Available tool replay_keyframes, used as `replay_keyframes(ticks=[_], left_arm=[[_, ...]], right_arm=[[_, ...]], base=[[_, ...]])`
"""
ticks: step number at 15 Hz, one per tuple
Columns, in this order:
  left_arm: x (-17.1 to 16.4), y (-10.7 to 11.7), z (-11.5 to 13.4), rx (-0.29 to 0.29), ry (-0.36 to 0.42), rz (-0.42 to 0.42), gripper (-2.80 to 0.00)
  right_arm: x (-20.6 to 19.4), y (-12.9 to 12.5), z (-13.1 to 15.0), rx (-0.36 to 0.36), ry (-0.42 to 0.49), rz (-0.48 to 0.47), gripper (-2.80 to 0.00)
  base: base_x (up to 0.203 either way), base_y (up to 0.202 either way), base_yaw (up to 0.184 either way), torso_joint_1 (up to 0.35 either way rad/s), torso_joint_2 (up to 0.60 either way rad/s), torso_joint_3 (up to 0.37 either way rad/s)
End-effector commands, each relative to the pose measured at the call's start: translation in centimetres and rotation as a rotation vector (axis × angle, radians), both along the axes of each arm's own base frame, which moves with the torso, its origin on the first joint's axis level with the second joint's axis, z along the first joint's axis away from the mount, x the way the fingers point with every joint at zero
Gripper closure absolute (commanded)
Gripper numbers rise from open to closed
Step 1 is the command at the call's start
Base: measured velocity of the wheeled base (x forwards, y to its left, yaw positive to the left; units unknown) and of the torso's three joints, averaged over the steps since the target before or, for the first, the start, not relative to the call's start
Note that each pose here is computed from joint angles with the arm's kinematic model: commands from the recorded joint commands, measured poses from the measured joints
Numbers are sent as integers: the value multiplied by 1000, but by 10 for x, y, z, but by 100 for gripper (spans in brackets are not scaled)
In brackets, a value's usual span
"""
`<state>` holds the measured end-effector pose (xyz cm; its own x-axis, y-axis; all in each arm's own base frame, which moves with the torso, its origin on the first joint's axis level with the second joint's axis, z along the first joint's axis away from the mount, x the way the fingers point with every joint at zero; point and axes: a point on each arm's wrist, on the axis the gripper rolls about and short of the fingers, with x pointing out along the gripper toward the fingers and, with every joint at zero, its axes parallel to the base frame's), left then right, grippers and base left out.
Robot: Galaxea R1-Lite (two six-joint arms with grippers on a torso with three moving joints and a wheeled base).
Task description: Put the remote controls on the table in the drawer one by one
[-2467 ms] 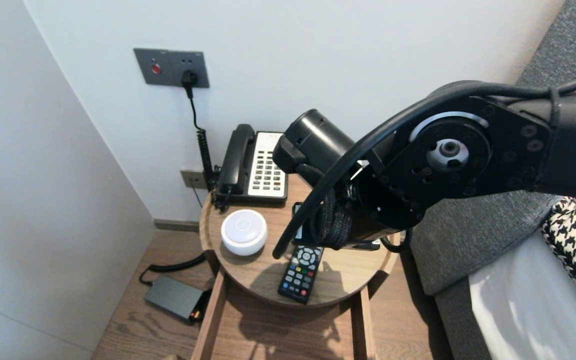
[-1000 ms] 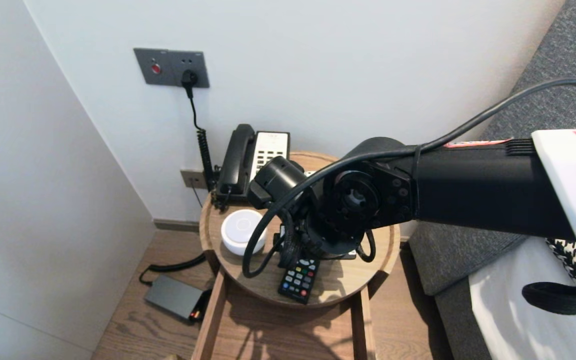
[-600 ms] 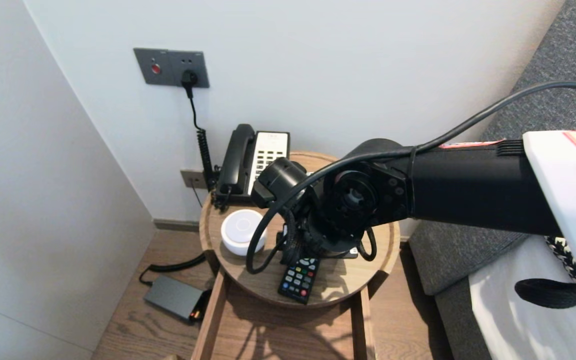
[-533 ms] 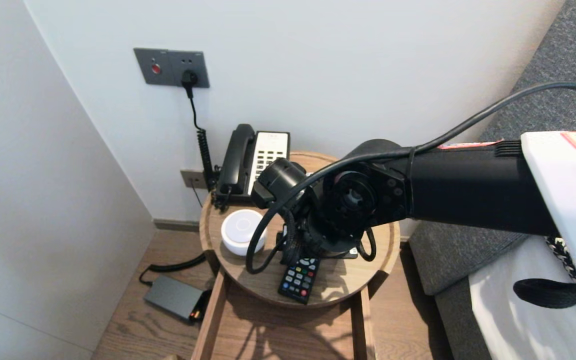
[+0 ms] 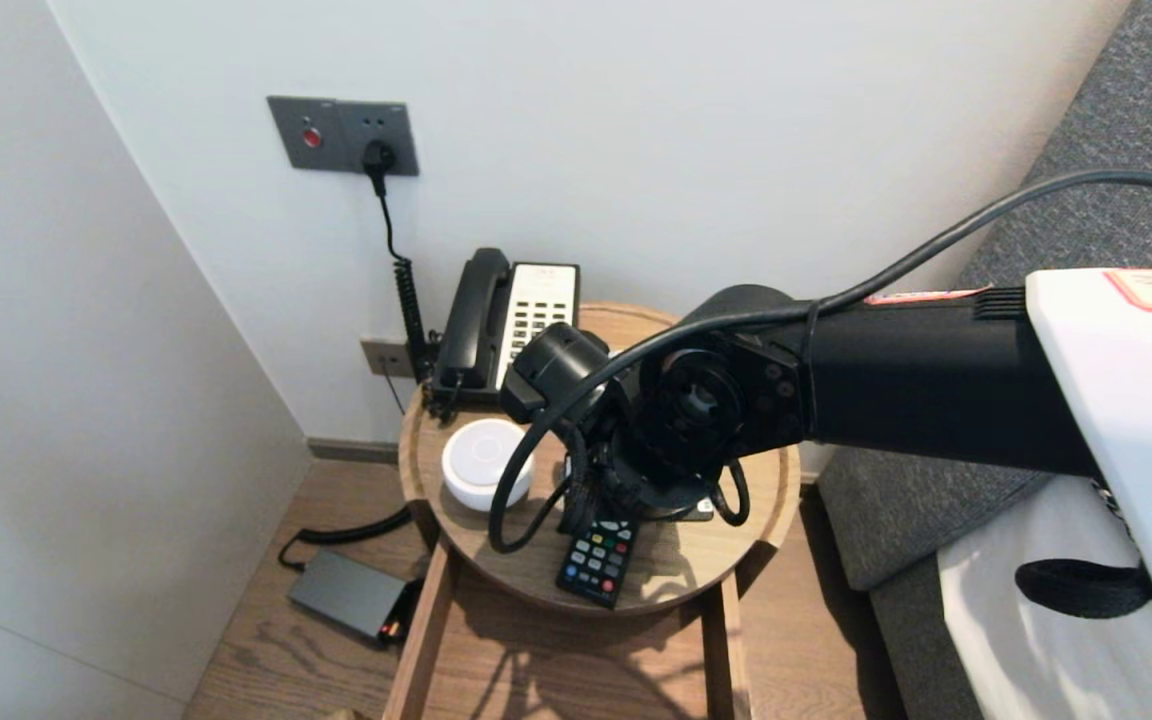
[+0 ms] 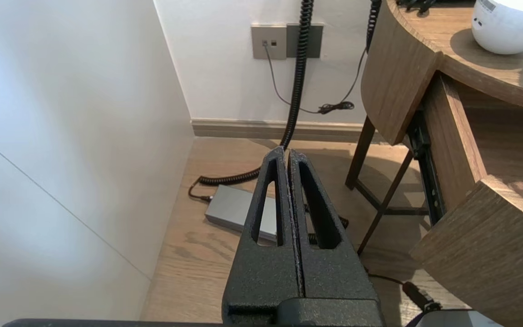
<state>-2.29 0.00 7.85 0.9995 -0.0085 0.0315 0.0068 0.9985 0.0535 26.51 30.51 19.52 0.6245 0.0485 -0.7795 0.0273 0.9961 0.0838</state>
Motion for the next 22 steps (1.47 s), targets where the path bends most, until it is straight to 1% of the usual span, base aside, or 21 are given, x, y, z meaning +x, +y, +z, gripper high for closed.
replay_keyframes(ticks=[1, 5, 7, 8, 11, 14, 17, 20, 22], left_arm=[[1, 0, -3, 0, 12, 1, 0], [1, 0, -3, 0, 12, 0, 0], [1, 0, -3, 0, 12, 0, 0], [1, 0, -3, 0, 12, 1, 0], [1, 0, -3, 0, 12, 1, 0], [1, 0, -3, 1, 12, 0, 0], [1, 0, -3, 0, 12, -1, 0], [1, 0, -3, 1, 12, 1, 0], [1, 0, -3, 0, 12, -1, 0]], right_arm=[[0, 1, -2, -9, 8, -3, 0], [-2, 2, -2, -9, 7, 3, 0], [-8, -3, 13, 16, -13, 6, 0], [-9, -4, 15, 20, -16, 7, 0], [-19, -17, 38, 54, -43, 7, 0], [-25, -24, 49, 67, -53, 7, 0], [-34, -37, 66, 90, -72, 4, 0], [-41, -45, 76, 90, -87, 26, 0], [-46, -48, 77, 71, -81, 59, 0]], base=[[0, 0, 0, 0, 0, 0], [0, 0, 0, 0, 0, 0], [0, 0, 0, 0, 0, 0], [0, 0, 0, 0, 0, 0], [0, 0, 0, 0, 0, 0], [0, 0, 0, 0, 0, 0], [0, 0, 0, 0, 0, 0], [0, 0, 0, 0, 0, 0], [0, 0, 0, 0, 0, 0]])
